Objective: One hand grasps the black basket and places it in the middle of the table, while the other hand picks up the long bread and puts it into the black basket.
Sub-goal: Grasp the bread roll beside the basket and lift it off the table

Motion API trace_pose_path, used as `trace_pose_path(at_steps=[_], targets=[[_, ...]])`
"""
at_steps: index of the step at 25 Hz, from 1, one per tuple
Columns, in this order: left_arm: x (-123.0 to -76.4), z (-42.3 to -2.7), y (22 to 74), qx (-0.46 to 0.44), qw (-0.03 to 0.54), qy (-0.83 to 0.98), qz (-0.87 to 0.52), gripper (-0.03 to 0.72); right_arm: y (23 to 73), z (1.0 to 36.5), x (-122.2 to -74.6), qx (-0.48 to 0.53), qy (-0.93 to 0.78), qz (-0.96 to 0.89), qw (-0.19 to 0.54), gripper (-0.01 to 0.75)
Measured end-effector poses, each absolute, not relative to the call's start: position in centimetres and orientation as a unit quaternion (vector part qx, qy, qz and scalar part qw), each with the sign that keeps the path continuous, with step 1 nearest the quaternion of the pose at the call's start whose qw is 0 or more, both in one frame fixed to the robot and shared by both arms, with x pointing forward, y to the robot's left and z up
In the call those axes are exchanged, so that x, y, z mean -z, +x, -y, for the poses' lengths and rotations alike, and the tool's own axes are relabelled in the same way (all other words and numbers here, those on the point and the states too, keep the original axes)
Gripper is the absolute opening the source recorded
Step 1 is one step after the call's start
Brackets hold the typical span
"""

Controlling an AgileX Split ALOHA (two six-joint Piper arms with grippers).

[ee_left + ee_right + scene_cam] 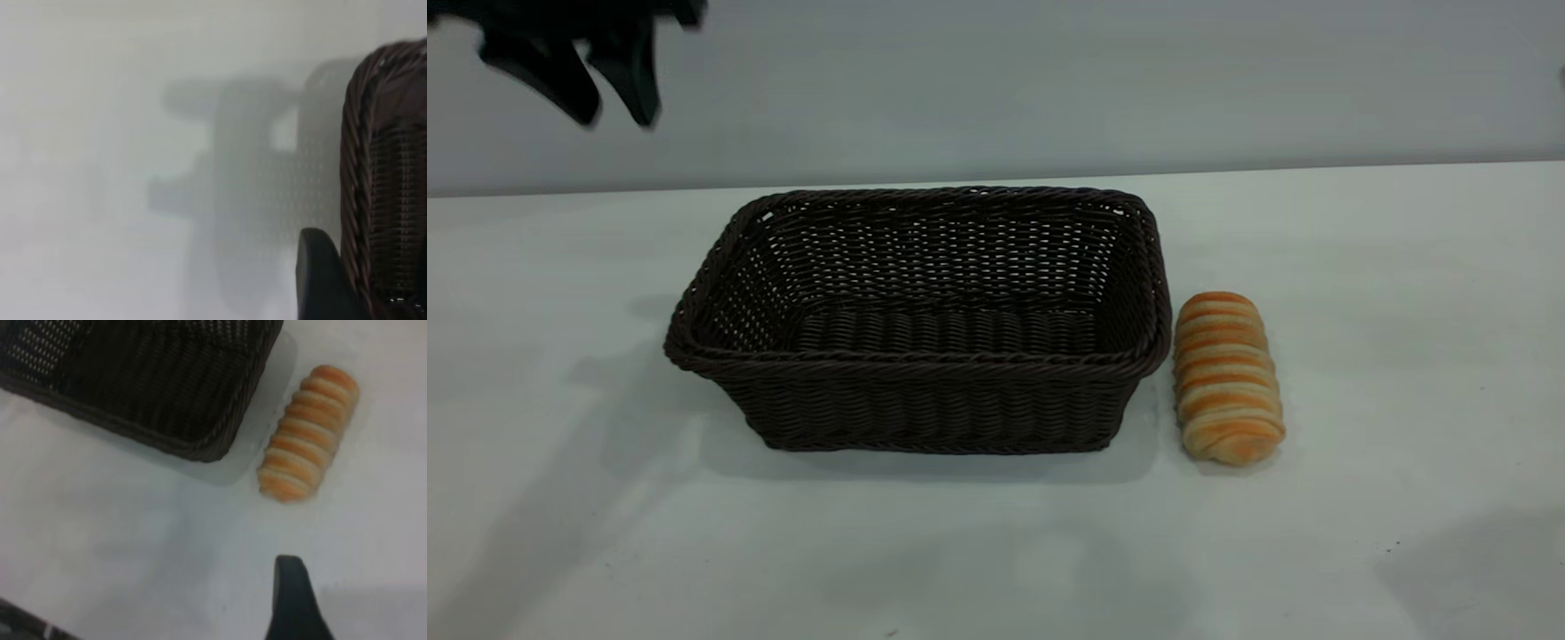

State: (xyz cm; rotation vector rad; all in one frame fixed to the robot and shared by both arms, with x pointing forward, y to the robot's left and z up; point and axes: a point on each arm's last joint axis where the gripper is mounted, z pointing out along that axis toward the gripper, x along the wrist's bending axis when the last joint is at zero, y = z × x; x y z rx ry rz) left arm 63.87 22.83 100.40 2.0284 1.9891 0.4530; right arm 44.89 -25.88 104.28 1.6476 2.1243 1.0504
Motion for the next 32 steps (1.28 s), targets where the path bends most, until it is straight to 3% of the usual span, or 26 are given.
trace_pose_path(at_steps=[6, 13, 23, 32], targets=[[-103.1, -23.1, 62.8, -0.168, 0.145, 0.695, -0.684, 0.411, 50.7, 25.9, -101.2, -0.333, 0.588, -0.726, 0.128, 0.473], [-103.6, -23.4, 61.8, -0.152, 0.116, 0.698, -0.69, 0.411, 56.2, 23.8, -94.5, -0.277, 0.581, -0.754, 0.129, 0.473], [-103.5, -23.5, 61.3, -0.138, 0.094, 0.7, -0.694, 0.411, 58.8, 19.8, -86.8, -0.23, 0.575, -0.777, 0.109, 0.473], [-103.5, -23.5, 61.3, -0.137, 0.094, 0.7, -0.695, 0.411, 60.5, 19.1, -82.8, -0.213, 0.598, -0.767, 0.093, 0.473]])
